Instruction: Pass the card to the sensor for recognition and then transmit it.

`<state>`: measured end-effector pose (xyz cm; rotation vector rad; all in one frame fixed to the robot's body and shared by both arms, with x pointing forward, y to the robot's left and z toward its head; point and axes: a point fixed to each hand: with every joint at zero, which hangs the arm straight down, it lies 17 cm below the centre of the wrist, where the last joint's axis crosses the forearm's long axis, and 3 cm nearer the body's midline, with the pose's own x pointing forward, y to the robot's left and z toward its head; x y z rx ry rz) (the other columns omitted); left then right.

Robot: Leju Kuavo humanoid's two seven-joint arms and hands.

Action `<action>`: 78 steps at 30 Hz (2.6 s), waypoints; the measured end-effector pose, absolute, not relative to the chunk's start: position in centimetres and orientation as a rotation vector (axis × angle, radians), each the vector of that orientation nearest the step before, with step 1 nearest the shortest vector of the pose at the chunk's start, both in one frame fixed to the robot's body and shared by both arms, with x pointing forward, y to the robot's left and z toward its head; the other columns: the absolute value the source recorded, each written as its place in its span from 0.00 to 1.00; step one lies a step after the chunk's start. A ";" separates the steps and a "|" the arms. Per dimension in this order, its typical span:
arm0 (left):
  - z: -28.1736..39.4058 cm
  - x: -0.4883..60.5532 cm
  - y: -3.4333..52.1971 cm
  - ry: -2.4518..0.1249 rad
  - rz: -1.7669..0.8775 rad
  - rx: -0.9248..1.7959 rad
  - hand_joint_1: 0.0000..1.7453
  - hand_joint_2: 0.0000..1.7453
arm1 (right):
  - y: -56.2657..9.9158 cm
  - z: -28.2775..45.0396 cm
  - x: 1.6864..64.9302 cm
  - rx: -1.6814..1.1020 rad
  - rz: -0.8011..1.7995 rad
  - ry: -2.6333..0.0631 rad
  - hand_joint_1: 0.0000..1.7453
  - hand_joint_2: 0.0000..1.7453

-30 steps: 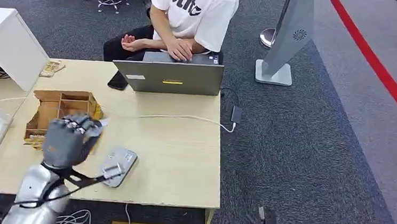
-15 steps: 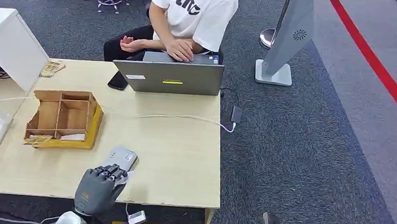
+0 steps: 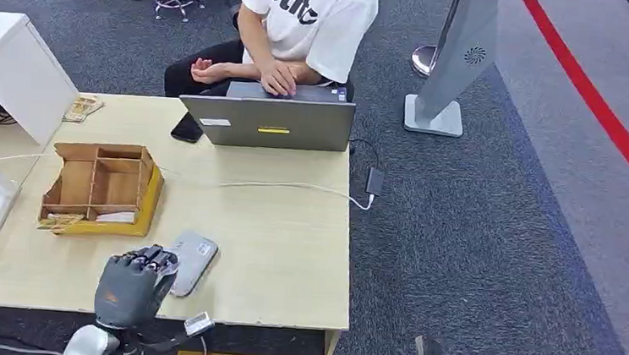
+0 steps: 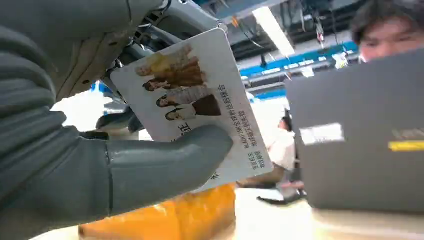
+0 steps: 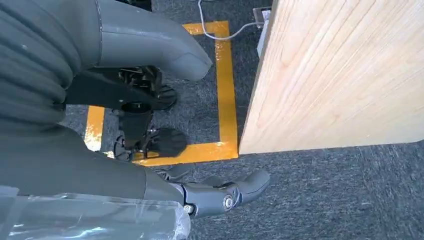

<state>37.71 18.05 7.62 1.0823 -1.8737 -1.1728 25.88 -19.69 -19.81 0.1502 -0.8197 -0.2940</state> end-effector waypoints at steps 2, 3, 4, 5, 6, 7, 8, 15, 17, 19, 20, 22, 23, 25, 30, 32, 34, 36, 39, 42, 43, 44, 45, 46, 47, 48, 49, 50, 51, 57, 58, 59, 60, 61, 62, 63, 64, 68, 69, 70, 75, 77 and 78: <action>9.5 38.7 19.7 -1.884 -1.134 1.152 1.00 1.00 | -19.6 -19.8 25.9 0.152 -0.291 -0.818 0.00 1.00; 11.9 40.3 22.1 -1.895 -1.091 1.242 1.00 1.00 | -19.4 -19.8 25.9 0.157 -0.274 -0.813 0.00 1.00; 12.9 41.1 23.3 -1.896 -1.067 1.281 1.00 1.00 | -19.2 -19.7 26.1 0.163 -0.265 -0.815 0.00 1.00; 13.2 41.2 23.7 -1.895 -1.062 1.292 1.00 1.00 | -19.1 -19.7 26.1 0.164 -0.259 -0.816 0.00 1.00; 13.3 41.4 24.1 -1.889 -1.054 1.302 1.00 1.00 | -19.1 -19.7 26.1 0.165 -0.256 -0.816 0.00 1.00; 13.5 41.5 24.5 -1.886 -1.048 1.312 1.00 1.00 | -19.1 -19.7 26.1 0.165 -0.256 -0.816 0.00 1.00; 13.7 41.7 24.8 -1.884 -1.043 1.320 1.00 1.00 | -19.0 -19.7 26.1 0.165 -0.255 -0.816 0.00 1.00; 14.4 42.8 26.3 -1.852 -1.006 1.363 1.00 1.00 | -18.8 -19.5 26.4 0.175 -0.247 -0.821 0.00 1.00; 14.1 43.1 26.6 -1.835 -0.998 1.359 1.00 1.00 | -18.8 -19.5 26.4 0.177 -0.246 -0.821 0.00 1.00; 13.6 43.3 27.2 -1.811 -0.982 1.357 1.00 1.00 | -18.7 -19.5 26.3 0.179 -0.243 -0.819 0.00 1.00; 13.1 43.5 27.4 -1.791 -0.988 1.353 1.00 1.00 | -18.7 -19.5 26.4 0.180 -0.243 -0.819 0.00 1.00; 12.2 43.8 27.7 -1.758 -0.992 1.343 1.00 1.00 | -18.6 -19.5 26.4 0.182 -0.235 -0.819 0.00 1.00; 11.7 44.0 27.9 -1.744 -0.998 1.337 1.00 1.00 | -18.5 -19.5 26.3 0.182 -0.232 -0.816 0.00 1.00; 10.1 44.4 28.1 -1.705 -1.019 1.311 1.00 1.00 | -18.5 -19.5 26.4 0.183 -0.226 -0.816 0.00 1.00; 6.8 44.8 27.7 -1.644 -1.085 1.244 1.00 1.00 | -18.2 -19.5 26.5 0.188 -0.203 -0.812 0.00 1.00; 4.9 44.7 27.3 -1.610 -1.117 1.201 1.00 1.00 | -18.1 -19.4 26.6 0.189 -0.198 -0.814 0.00 1.00; 3.7 44.4 26.8 -1.597 -1.143 1.167 1.00 1.00 | -18.0 -19.4 26.6 0.190 -0.197 -0.814 0.00 1.00; 3.0 44.2 26.2 -1.593 -1.160 1.145 1.00 1.00 | -18.0 -19.4 26.6 0.190 -0.194 -0.814 0.00 1.00; 2.8 44.1 25.8 -1.593 -1.166 1.134 1.00 1.00 | -17.9 -19.4 26.6 0.192 -0.194 -0.815 0.00 1.00; 2.8 44.0 25.6 -1.602 -1.168 1.128 1.00 1.00 | -18.0 -19.4 26.6 0.191 -0.198 -0.815 0.00 1.00; 3.0 44.0 25.5 -1.607 -1.166 1.131 1.00 1.00 | -18.0 -19.4 26.7 0.191 -0.199 -0.815 0.00 1.00; 3.2 43.9 25.5 -1.611 -1.164 1.136 1.00 1.00 | -18.0 -19.4 26.7 0.191 -0.200 -0.815 0.00 1.00; 3.5 43.9 25.5 -1.619 -1.165 1.143 1.00 1.00 | -18.0 -19.4 26.7 0.191 -0.201 -0.816 0.00 1.00; 3.7 43.9 25.4 -1.626 -1.167 1.149 1.00 1.00 | -18.0 -19.4 26.7 0.190 -0.202 -0.816 0.00 1.00; 4.2 43.7 25.3 -1.641 -1.170 1.157 1.00 1.00 | -18.0 -19.4 26.7 0.190 -0.203 -0.816 0.00 1.00; 4.9 43.6 24.9 -1.668 -1.175 1.166 1.00 1.00 | -18.1 -19.4 26.7 0.188 -0.207 -0.816 0.00 1.00; 6.1 43.6 24.5 -1.706 -1.176 1.183 1.00 1.00 | -18.1 -19.4 26.6 0.187 -0.209 -0.816 0.00 1.00; 7.2 43.6 24.4 -1.735 -1.165 1.202 1.00 1.00 | -18.1 -19.4 26.6 0.185 -0.212 -0.815 0.00 1.00; 8.4 43.7 24.5 -1.756 -1.150 1.228 1.00 1.00 | -18.2 -19.4 26.6 0.185 -0.212 -0.815 0.00 1.00; 16.8 43.7 26.0 -1.946 -0.982 1.374 1.00 1.00 | -18.2 -19.4 26.6 0.183 -0.214 -0.815 0.00 1.00; 17.8 43.8 26.6 -1.951 -0.959 1.406 1.00 1.00 | -18.2 -19.4 26.6 0.183 -0.214 -0.815 0.00 1.00; 18.7 43.9 27.1 -1.956 -0.939 1.433 1.00 1.00 | -18.2 -19.4 26.6 0.183 -0.214 -0.815 0.00 1.00; 19.5 43.9 27.7 -1.959 -0.916 1.459 1.00 1.00 | -18.2 -19.4 26.6 0.183 -0.214 -0.815 0.00 1.00; 20.1 44.0 28.2 -1.958 -0.899 1.481 1.00 1.00 | -18.2 -19.4 26.6 0.183 -0.214 -0.815 0.00 1.00; 20.6 44.0 28.6 -1.956 -0.881 1.497 1.00 1.00 | -18.2 -19.4 26.6 0.183 -0.214 -0.815 0.00 1.00; 21.0 43.9 28.8 -1.955 -0.870 1.509 1.00 1.00 | -18.2 -19.4 26.6 0.183 -0.214 -0.815 0.00 1.00; 21.2 43.9 29.0 -1.954 -0.862 1.517 1.00 1.00 | -18.2 -19.4 26.6 0.183 -0.214 -0.815 0.00 1.00; 22.0 44.2 29.6 -1.932 -0.855 1.558 1.00 1.00 | -18.1 -19.5 26.5 0.184 -0.213 -0.810 0.00 1.00; 22.4 44.7 30.2 -1.907 -0.859 1.586 1.00 1.00 | -18.1 -19.5 26.6 0.186 -0.208 -0.810 0.00 1.00; 23.0 45.4 31.3 -1.877 -0.828 1.610 1.00 1.00 | -18.0 -19.4 26.6 0.188 -0.201 -0.808 0.00 1.00; 24.3 54.1 35.9 -1.732 -0.822 1.549 1.00 1.00 | -17.1 -19.1 27.5 0.208 -0.148 -0.801 0.00 1.00; 25.5 56.7 36.3 -1.704 -0.870 1.559 1.00 1.00 | -16.8 -19.0 27.8 0.203 -0.118 -0.796 0.00 1.00; 25.9 57.8 36.2 -1.689 -0.898 1.560 1.00 1.00 | -16.7 -18.9 28.0 0.204 -0.111 -0.797 0.00 1.00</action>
